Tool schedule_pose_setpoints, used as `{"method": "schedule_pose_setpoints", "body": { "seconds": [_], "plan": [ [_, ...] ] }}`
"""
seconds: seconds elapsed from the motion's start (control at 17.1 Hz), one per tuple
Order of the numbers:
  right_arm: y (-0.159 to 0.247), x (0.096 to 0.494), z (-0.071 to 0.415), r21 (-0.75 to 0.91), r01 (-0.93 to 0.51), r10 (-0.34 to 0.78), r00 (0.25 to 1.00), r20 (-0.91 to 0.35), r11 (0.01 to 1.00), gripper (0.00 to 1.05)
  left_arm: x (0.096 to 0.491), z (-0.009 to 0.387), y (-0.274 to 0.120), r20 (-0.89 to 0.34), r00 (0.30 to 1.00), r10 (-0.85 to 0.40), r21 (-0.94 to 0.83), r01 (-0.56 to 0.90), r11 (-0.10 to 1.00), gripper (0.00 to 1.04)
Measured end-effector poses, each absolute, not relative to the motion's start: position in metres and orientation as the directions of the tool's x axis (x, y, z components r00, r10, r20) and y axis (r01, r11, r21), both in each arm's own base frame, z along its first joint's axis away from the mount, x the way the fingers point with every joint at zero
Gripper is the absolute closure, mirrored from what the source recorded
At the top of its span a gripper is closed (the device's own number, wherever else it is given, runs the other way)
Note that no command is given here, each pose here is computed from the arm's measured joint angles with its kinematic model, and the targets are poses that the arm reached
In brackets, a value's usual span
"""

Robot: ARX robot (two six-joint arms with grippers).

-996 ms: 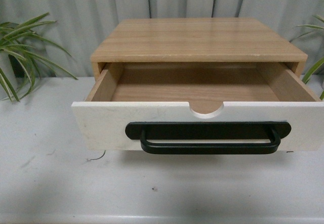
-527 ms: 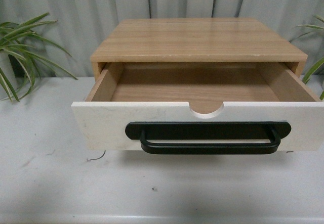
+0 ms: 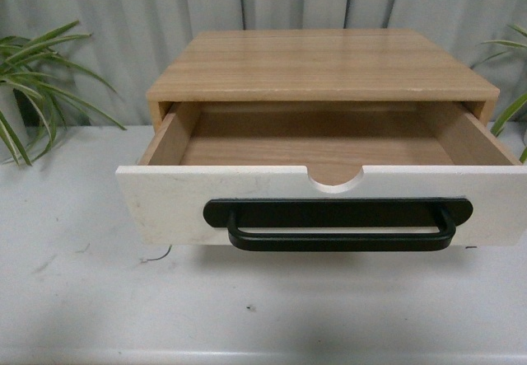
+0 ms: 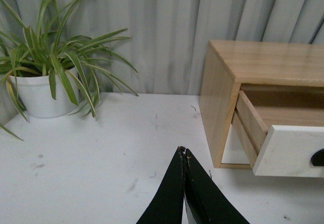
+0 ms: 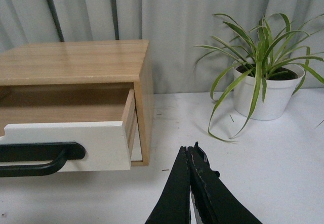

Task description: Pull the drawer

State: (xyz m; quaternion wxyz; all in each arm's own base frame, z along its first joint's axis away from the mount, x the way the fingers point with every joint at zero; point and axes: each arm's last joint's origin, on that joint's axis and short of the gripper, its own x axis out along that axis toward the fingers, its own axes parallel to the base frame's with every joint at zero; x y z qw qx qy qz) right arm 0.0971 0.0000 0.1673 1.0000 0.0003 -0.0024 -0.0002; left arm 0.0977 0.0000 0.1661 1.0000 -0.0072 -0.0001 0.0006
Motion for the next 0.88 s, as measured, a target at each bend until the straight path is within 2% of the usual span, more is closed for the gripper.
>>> {"method": "schedule_pose_setpoints", "body": {
  "seconds": [0.18,0.23,0.35,0.64,0.7,0.76,0.88],
  "plan": [
    [0.0,0.0971,0.1673,0.001,0.0,0.0,1.0,0.006,1.0,1.03,0.0977,0.1657,0.0,-0.004,1.0,0.001,-0.014,-0.001,1.0,1.03],
    [0.0,0.0971,0.1673,0.0,0.0,0.0,1.0,0.006,1.0,0.98,0.0977,0.1658,0.0,-0.003,1.0,0.001,-0.014,-0.001,1.0,1.03],
    [0.0,0.0971,0.1673,0.0,0.0,0.0,1.0,0.005,1.0,0.75,0.0977,0.1657,0.0,-0.004,1.0,0.001,-0.014,-0.001,1.0,0.82],
    [0.0,0.0971,0.1673,0.0,0.0,0.0,1.0,0.006,1.0,0.12,0.0977,0.1657,0.0,-0.004,1.0,0.001,-0.014,-0.001,1.0,0.2],
    [0.0,0.0971,0.1673,0.0,0.0,0.0,1.0,0.006,1.0,0.04,0.0977,0.1657,0.0,-0.004,1.0,0.001,-0.014,-0.001,1.0,0.08],
    [0.0,0.0971,0.1673,0.0,0.0,0.0,1.0,0.006,1.0,0.08,0.0977,0.1657,0.0,-0.004,1.0,0.001,-0.013,-0.001,1.0,0.07],
    [0.0,0.0971,0.1673,0.0,0.0,0.0,1.0,0.006,1.0,0.06,0.0977,0.1657,0.0,-0.003,1.0,0.001,-0.014,-0.001,1.0,0.07]
  ]
}}
